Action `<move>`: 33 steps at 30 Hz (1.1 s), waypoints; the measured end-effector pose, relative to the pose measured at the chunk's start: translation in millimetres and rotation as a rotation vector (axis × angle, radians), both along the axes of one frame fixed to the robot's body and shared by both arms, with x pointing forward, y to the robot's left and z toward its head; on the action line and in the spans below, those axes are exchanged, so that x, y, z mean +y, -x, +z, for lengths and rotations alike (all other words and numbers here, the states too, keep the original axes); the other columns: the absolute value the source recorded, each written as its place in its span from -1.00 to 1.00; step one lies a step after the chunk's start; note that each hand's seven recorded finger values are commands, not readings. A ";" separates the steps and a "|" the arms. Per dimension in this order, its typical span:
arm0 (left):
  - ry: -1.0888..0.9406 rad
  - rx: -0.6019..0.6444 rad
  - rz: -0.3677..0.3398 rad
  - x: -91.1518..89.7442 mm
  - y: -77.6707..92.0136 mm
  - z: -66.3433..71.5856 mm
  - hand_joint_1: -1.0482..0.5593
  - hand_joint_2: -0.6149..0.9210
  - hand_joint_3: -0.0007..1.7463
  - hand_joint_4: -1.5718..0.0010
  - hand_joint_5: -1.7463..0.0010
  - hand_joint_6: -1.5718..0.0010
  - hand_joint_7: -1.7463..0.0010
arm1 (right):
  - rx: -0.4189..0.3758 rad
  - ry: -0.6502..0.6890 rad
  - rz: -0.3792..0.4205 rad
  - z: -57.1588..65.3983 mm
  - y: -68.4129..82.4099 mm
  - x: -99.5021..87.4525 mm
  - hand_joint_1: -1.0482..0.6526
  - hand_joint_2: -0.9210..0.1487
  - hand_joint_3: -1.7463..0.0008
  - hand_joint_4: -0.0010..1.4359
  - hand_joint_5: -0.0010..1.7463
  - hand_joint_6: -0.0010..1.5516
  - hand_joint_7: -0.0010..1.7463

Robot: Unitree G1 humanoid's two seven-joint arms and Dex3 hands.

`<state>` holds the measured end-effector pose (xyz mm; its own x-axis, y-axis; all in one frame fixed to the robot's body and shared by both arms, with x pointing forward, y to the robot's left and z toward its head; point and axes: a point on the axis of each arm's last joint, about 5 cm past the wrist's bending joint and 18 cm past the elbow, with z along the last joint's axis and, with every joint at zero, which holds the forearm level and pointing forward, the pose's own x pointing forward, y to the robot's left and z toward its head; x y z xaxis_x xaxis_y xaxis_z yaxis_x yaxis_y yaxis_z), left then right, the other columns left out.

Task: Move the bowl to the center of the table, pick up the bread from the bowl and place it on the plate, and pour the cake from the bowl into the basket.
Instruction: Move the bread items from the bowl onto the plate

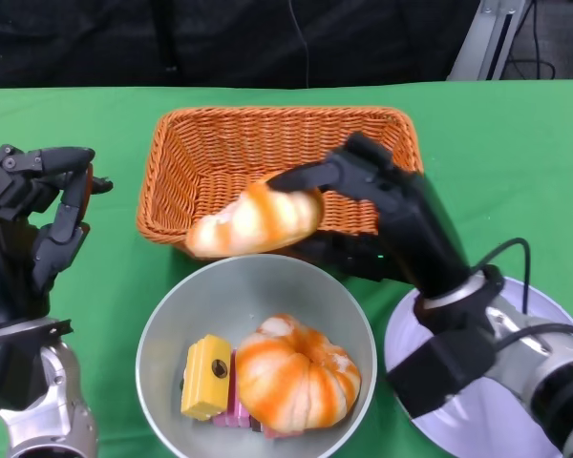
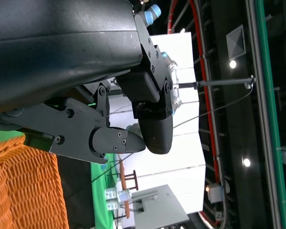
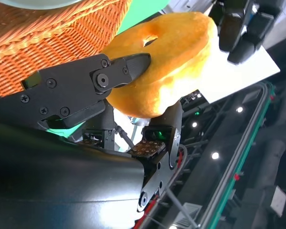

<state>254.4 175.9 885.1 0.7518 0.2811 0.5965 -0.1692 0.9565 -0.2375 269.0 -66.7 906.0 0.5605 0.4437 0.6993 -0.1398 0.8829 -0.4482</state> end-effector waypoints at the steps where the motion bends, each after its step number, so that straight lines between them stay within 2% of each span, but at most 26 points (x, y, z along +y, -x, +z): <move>1: 0.003 -0.001 0.001 0.1 0.0 0.0 0.09 1.00 -0.71 -0.02 -0.39 -0.19 0.10 | 0.005 0.001 0.003 0.0 0.5 -1.0 0.03 -1.00 0.82 -0.12 0.68 -0.15 0.28; 4: -0.003 -0.001 -0.004 0.0 -0.4 0.3 0.11 1.00 -0.66 -0.01 -0.38 -0.18 0.11 | 0.007 -0.033 0.002 2.8 3.8 -11.1 0.00 -1.00 0.84 -0.10 0.68 -0.14 0.35; 9: 0.003 0.007 -0.002 3.5 -0.5 0.2 0.11 1.00 -0.68 -0.03 -0.38 -0.19 0.12 | 0.013 -0.094 -0.053 11.6 7.3 -33.8 0.00 -1.00 0.84 -0.08 0.68 -0.17 0.46; 17: -0.009 0.001 -0.026 3.1 -1.8 2.9 0.13 1.00 -0.67 -0.01 -0.39 -0.20 0.12 | 0.074 -0.131 -0.102 11.1 17.6 -58.4 0.00 -1.00 0.81 -0.08 0.70 -0.19 0.50; 24: -0.017 0.004 -0.013 2.7 -3.2 6.3 0.12 1.00 -0.68 0.00 -0.44 -0.19 0.09 | 0.123 -0.160 -0.163 -1.3 35.4 -91.5 0.00 -1.00 0.82 -0.07 0.72 -0.19 0.49; 33: -0.013 0.009 0.000 3.2 -4.7 9.4 0.12 1.00 -0.68 0.01 -0.51 -0.14 -0.01 | 0.182 -0.233 -0.160 -12.2 59.1 -114.9 0.11 -1.00 0.76 -0.16 0.84 -0.24 0.53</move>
